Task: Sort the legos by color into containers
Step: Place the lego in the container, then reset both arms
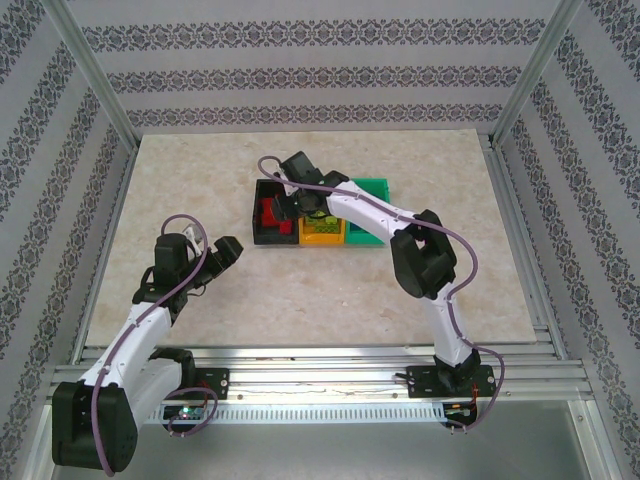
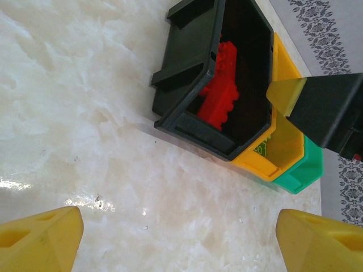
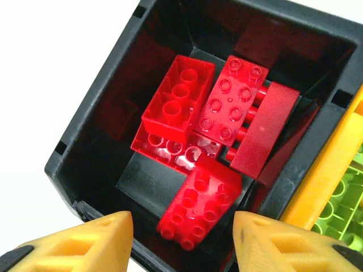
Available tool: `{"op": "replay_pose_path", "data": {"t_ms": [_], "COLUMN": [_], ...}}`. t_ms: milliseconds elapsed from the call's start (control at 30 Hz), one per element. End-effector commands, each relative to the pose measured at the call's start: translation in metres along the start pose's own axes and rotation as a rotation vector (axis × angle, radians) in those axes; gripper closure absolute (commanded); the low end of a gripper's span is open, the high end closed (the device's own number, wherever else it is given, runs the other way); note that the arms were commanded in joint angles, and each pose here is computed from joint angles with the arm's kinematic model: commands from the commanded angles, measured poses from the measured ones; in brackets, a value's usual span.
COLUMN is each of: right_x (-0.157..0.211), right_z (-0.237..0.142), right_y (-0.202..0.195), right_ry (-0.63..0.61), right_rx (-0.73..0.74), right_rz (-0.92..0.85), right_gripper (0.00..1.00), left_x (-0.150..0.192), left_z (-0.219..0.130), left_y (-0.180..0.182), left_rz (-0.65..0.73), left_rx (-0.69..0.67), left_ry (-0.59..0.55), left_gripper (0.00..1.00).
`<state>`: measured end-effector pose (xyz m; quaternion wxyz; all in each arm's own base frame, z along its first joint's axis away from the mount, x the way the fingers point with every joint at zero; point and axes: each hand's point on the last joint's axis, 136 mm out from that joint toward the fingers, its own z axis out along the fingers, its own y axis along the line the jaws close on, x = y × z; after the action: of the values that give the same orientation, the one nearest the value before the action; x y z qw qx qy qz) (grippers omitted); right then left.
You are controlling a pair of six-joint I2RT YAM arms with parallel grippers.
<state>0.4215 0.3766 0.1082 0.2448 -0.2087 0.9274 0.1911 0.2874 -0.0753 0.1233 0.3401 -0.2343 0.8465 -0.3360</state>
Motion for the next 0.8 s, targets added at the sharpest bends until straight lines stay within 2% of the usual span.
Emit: {"op": "replay_pose_path", "data": {"t_ms": [0, 233, 433, 633, 767], "right_x": [-0.001, 0.011, 0.034, 0.07, 0.093], "right_z": [-0.02, -0.055, -0.09, -0.126, -0.158], "right_y": [-0.001, -0.002, -0.019, -0.061, -0.102], "right_ry": [-0.018, -0.071, -0.12, -0.167, -0.228], "right_rx": [-0.005, -0.011, 0.054, 0.182, 0.295], "right_rz": [0.013, 0.032, 0.049, 0.078, 0.112], "right_gripper": [0.49, 0.48, 0.48, 0.48, 0.44], "left_x": [-0.002, -0.008, -0.016, -0.03, -0.043], "left_z": [-0.002, 0.001, 0.004, 0.002, -0.003], "left_y": [0.006, 0.004, 0.008, 0.025, 0.037], "left_rz": [-0.017, 0.002, 0.038, 0.086, 0.152], "left_rx": [-0.02, -0.028, -0.061, -0.141, -0.213], "left_ry": [-0.009, -0.008, -0.014, -0.045, -0.093], "left_gripper": [0.12, 0.11, 0.11, 0.11, 0.09]}}
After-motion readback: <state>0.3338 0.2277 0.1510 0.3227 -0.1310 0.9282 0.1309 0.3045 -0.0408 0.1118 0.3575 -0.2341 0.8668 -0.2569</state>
